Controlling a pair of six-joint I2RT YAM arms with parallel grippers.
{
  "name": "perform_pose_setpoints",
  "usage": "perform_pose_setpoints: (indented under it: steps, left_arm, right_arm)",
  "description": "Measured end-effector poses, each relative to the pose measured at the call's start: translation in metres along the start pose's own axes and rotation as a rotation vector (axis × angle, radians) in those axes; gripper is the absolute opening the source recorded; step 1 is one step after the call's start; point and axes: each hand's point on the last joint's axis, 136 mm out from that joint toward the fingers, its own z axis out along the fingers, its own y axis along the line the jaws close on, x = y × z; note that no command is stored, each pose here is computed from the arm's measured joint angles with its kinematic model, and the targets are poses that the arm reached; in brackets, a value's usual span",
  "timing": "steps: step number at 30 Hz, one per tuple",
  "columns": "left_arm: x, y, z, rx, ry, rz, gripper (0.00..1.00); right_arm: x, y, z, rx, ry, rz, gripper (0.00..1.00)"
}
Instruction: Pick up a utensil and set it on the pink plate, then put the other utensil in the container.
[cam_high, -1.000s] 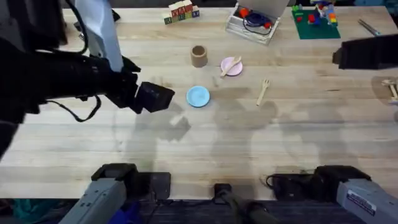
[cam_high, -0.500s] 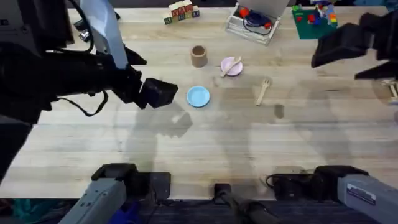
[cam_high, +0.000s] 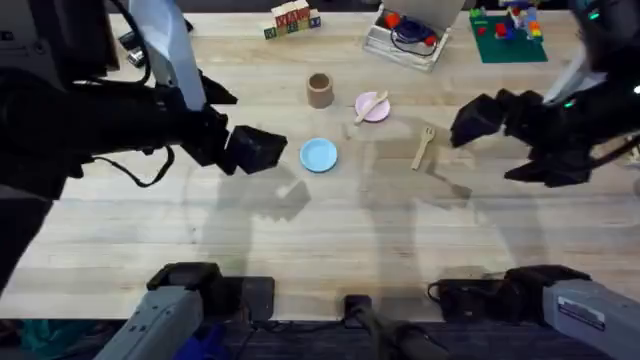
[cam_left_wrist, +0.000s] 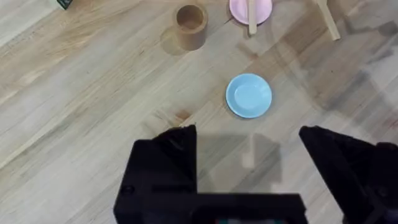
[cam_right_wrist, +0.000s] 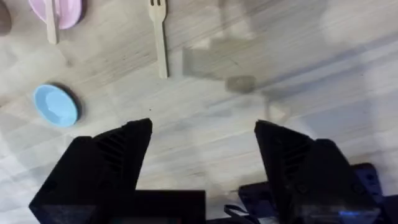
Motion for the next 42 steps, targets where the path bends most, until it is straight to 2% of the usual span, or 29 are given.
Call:
perform_pose_setpoints:
  steps: [11, 23, 30, 37, 42]
  left_arm:
    - [0.0, 0.0, 0.0, 0.0, 0.0, 0.0, 0.995]
    - [0.0, 0.0, 0.0, 0.0, 0.0, 0.0, 0.995]
    - [0.0, 0.0, 0.0, 0.0, 0.0, 0.0, 0.995]
    - [0.0, 0.0, 0.0, 0.0, 0.0, 0.0, 0.995]
    - [0.0, 0.0, 0.0, 0.0, 0.0, 0.0, 0.995]
  right_arm:
    - [0.0, 0.0, 0.038, 0.097, 0.103, 0.058, 0.999]
    - [-0.02, 0.035, 0.071, 0.051, 0.06, -0.013, 0.998]
    - [-0.018, 0.032, 0.087, 0.111, 0.131, -0.009, 0.998]
    - [-0.046, 0.056, 0.096, 0.127, 0.153, -0.024, 0.998]
    - [-0.049, 0.057, 0.113, 0.157, 0.19, -0.024, 0.998]
